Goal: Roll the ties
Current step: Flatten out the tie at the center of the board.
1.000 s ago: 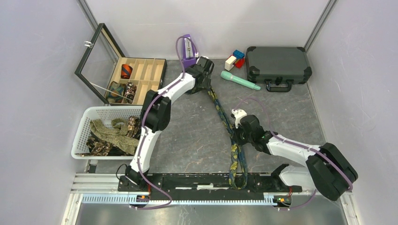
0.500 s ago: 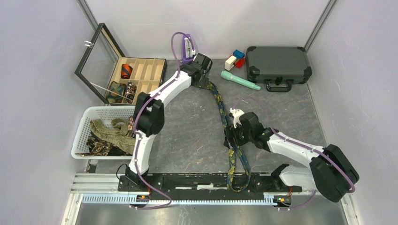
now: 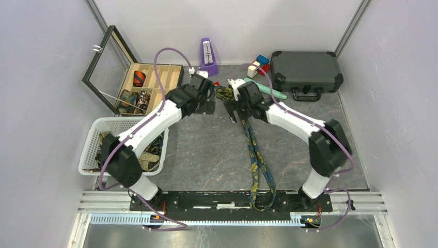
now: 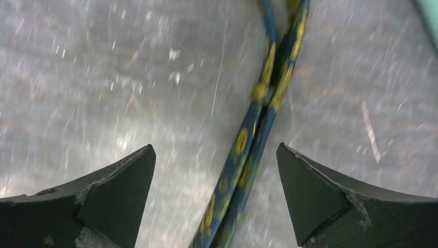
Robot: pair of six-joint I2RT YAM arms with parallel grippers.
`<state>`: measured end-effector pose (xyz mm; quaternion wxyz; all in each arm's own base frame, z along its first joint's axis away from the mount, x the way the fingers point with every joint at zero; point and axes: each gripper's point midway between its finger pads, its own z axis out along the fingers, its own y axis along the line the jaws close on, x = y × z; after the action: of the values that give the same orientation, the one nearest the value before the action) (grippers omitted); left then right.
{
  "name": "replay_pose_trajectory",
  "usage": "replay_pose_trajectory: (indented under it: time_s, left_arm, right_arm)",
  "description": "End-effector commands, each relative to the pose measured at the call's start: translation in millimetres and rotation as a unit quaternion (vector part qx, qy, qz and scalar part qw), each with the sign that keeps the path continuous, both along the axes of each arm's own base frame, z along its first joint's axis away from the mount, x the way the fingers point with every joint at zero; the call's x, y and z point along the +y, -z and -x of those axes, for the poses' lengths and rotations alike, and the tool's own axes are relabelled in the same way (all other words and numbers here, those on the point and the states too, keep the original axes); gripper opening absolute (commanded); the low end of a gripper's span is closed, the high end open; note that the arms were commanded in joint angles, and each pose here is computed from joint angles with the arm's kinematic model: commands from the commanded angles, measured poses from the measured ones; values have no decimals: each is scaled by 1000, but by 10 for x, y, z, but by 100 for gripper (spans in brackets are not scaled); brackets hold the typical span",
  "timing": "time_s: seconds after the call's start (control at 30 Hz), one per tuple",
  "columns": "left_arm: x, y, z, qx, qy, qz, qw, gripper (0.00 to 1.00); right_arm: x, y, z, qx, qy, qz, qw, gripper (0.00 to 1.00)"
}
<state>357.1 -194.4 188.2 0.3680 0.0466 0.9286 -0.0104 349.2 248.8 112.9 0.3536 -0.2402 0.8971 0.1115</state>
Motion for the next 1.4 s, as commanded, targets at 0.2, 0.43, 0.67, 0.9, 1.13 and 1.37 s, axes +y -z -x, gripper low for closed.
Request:
replay_pose_trajectory:
  time_s: [0.2,0.43,0.67,0.9,1.13,1.37]
  left_arm:
    - [173,284,827,40,2,62,997,98]
    - [259,341,1116,45,7,88,995,98]
    - [272,463,1271,57,11,103,993,98]
    - [261,572,1373,65,12,117,991,98]
    - [-16,571,1486,66,42,142,987,100]
    - [-694,547,1676,70,89,170,979,100]
  right_arm:
    - [209,170,-1121,-16,-17,110,994,93]
    - [224,426,-1418,-24,-15,133,991,90]
    - [197,523,-1572,-45,-8,152,987,75]
    - [266,684,-1633,-42,-6,142,989,34]
    - [200,462,-1674,-49,58,111,991,0]
    - [-466,-9,-1495,-53,215,1,975,0]
